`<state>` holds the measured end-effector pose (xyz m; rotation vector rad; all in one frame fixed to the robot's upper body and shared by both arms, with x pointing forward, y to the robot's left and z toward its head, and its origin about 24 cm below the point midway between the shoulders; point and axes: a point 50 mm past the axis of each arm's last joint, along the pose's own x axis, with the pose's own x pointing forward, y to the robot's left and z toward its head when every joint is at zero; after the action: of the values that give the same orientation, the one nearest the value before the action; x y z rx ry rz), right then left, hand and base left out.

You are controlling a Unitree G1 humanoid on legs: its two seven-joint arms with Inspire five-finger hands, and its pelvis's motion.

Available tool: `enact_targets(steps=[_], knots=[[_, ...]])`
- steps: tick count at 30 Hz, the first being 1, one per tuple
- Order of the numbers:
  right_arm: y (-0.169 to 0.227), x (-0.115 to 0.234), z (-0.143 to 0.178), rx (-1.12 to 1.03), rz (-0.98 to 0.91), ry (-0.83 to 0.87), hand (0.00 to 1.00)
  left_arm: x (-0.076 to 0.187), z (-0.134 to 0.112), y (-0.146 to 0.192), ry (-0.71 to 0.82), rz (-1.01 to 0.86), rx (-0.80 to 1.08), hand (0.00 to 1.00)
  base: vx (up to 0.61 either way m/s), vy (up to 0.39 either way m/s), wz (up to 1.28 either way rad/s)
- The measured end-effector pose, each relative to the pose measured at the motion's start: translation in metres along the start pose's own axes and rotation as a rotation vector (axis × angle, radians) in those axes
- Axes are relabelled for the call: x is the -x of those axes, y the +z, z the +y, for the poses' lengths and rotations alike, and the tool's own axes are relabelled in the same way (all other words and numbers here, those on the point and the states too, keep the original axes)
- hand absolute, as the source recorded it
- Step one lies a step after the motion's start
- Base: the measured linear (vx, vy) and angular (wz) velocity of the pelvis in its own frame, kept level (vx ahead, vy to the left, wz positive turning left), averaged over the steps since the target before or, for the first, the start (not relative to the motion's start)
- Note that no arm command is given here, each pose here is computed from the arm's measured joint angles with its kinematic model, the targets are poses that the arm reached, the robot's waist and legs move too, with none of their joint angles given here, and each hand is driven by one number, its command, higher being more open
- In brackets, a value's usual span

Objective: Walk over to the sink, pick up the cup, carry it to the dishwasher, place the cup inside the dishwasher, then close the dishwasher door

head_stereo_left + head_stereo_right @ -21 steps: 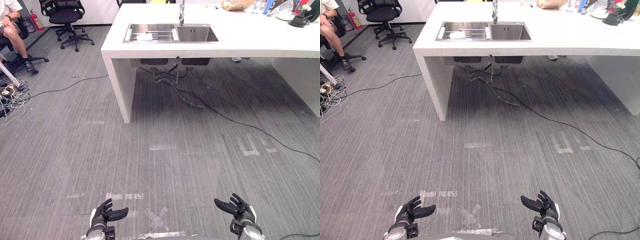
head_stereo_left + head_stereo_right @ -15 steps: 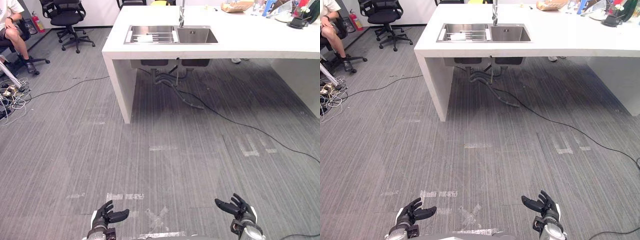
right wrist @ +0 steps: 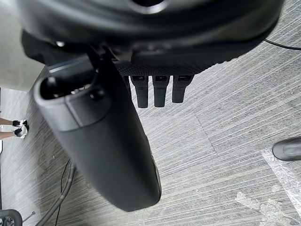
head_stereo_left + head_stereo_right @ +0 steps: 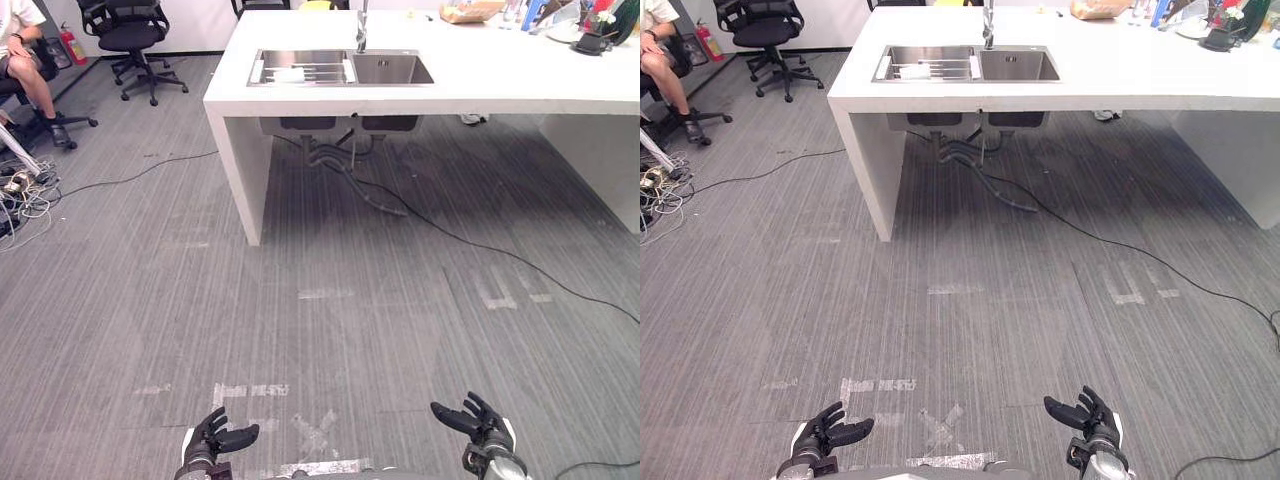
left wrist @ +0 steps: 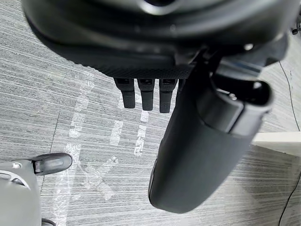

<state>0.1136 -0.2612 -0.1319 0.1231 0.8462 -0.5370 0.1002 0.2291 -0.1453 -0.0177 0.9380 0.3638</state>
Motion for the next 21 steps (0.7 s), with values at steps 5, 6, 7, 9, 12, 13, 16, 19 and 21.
enact_targets(steps=[5, 6, 7, 9, 12, 13, 16, 19, 21], knots=[[0.012, -0.004, -0.001, 0.004, -0.031, -0.009, 0.90, -0.001, -0.007, 0.014, -0.022, -0.058, 0.015, 0.90, 0.04, 0.027, -0.11], [0.013, -0.004, -0.003, 0.006, -0.033, -0.018, 0.90, -0.001, -0.009, 0.016, -0.033, -0.067, 0.007, 0.90, 0.06, 0.042, -0.02], [0.013, -0.004, -0.004, 0.009, -0.031, -0.026, 0.90, 0.000, -0.012, 0.017, -0.044, -0.072, 0.010, 0.90, 0.11, 0.055, 0.00], [0.014, -0.005, -0.010, 0.024, -0.029, -0.038, 0.90, 0.001, -0.018, 0.015, -0.066, -0.068, 0.000, 0.90, 0.12, 0.050, -0.10], [0.011, -0.004, -0.010, 0.031, -0.011, -0.033, 0.90, 0.001, -0.017, 0.017, -0.060, -0.074, 0.010, 0.90, 0.27, 0.074, -0.02], [0.011, -0.004, -0.010, 0.034, -0.008, -0.035, 0.90, 0.000, -0.017, 0.019, -0.060, -0.082, 0.012, 0.90, 0.27, 0.023, 0.13], [0.021, -0.007, -0.012, 0.068, -0.030, -0.029, 0.90, -0.004, -0.023, 0.036, -0.075, -0.124, 0.029, 0.90, 0.38, -0.041, 0.43], [0.019, -0.006, -0.019, 0.087, -0.023, -0.038, 0.90, -0.008, -0.024, 0.048, -0.079, -0.154, 0.022, 0.90, 0.60, -0.171, 0.53], [0.016, -0.004, -0.028, 0.102, -0.012, -0.058, 0.90, -0.008, -0.027, 0.045, -0.080, -0.140, 0.028, 0.90, 0.72, -0.295, 0.50]])
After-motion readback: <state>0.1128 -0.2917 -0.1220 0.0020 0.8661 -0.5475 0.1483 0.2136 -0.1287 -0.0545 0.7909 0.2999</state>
